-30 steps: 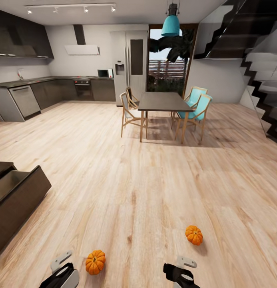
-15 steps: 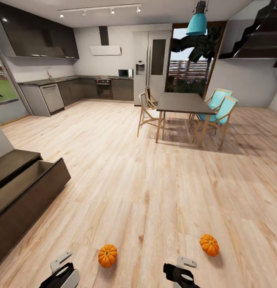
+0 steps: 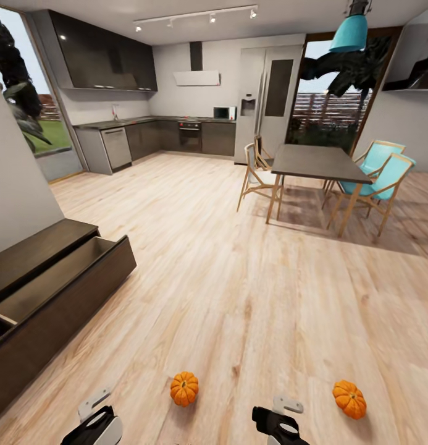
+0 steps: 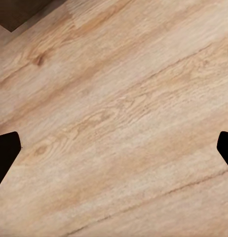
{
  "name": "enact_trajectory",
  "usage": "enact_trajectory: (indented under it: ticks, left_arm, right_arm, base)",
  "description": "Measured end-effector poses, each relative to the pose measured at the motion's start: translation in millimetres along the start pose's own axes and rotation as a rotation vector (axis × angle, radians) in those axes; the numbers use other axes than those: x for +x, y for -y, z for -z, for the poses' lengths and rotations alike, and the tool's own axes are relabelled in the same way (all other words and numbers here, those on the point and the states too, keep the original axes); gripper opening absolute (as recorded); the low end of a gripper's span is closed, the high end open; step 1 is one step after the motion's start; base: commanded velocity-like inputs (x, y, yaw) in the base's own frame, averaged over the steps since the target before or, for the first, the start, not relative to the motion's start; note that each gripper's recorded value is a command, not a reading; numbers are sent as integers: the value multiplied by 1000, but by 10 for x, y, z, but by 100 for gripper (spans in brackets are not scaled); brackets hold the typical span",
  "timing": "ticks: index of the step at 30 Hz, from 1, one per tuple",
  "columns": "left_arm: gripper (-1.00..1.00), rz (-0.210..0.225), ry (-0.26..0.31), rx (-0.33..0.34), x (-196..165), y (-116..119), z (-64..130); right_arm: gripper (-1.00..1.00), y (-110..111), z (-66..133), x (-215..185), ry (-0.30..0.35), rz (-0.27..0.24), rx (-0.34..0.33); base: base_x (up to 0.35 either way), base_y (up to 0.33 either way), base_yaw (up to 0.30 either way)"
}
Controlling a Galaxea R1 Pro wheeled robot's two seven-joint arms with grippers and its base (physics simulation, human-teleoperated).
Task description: Place each of the two pumpkins and all three candles from the living room inside a cabinet in the living room (use any cabinet), then make sure every cabinet is closed, and position the cauldron so it is next to a table in the living room.
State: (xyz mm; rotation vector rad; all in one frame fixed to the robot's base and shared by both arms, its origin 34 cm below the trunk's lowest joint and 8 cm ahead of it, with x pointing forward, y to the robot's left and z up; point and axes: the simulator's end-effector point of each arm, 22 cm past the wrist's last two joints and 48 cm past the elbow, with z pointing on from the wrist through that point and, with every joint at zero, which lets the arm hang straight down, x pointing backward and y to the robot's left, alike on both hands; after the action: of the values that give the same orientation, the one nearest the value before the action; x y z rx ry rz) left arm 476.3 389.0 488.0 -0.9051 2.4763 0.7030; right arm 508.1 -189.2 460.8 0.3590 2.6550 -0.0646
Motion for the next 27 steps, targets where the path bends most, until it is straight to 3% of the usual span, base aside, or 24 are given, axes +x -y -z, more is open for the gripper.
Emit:
enact_trajectory:
  ticks: [4, 21, 27]
  left_arm:
    - [100, 0, 0, 0, 0, 1, 0]
    - [100, 0, 0, 0, 0, 1, 0]
    - [100, 0, 0, 0, 0, 0, 0]
  right_arm:
    - [100, 0, 0, -1, 0, 0, 0]
    - [100, 1, 0, 1, -1, 0, 0]
    - [100, 1, 0, 2, -1, 0, 1]
  base:
    - [0, 0, 170]
    - [0, 0, 13]
    - [-10, 0, 152]
